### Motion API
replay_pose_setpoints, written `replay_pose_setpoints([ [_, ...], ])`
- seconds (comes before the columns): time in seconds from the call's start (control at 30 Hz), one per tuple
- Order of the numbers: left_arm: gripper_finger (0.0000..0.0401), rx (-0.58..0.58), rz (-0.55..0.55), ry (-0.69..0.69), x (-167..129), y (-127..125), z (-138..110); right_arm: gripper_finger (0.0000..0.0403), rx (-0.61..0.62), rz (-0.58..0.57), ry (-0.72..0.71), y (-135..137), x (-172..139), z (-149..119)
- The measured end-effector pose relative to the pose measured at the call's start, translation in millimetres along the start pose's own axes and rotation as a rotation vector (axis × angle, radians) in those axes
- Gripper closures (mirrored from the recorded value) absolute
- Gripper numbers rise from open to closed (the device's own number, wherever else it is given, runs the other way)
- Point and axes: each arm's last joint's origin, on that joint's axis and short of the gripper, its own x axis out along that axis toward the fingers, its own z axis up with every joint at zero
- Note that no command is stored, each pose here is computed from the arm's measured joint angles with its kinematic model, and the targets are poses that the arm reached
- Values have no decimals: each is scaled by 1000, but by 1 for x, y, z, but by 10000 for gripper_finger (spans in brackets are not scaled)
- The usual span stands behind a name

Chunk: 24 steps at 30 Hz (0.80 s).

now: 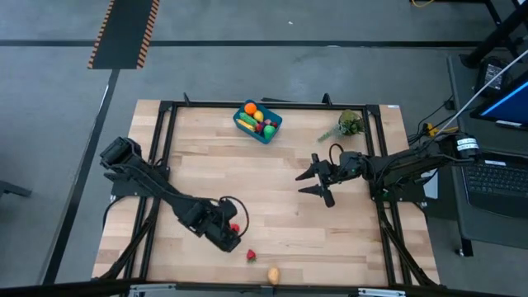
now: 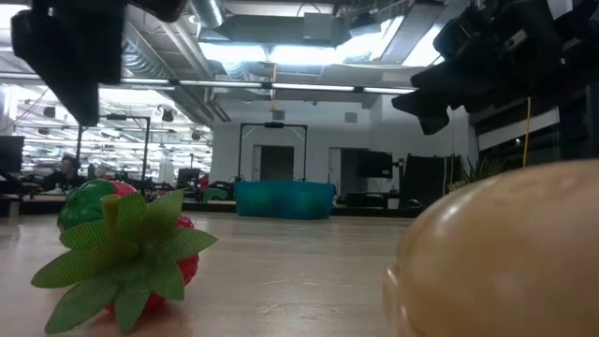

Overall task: Pick and placing Produce into tupperware
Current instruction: Put the red strawberry into the blue bin

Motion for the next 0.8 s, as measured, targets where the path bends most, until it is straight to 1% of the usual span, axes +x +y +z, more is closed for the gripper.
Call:
replay_pose_setpoints([
  [0.1,85,-68,9,-5,2,2,8,193,-3,18,4,4,1,-1],
  [0.33,85,-110,15,-15,4,5,18,193,-10,61,12,13,2,-2],
  [0.53,85,-120,-5,-18,4,3,18,193,-17,95,19,21,3,-4],
  [0.63,85,-160,-36,-5,3,0,17,193,-21,112,22,25,3,-4],
  [0.8,85,-191,-12,17,12,-4,7,193,-27,136,27,30,4,-5],
])
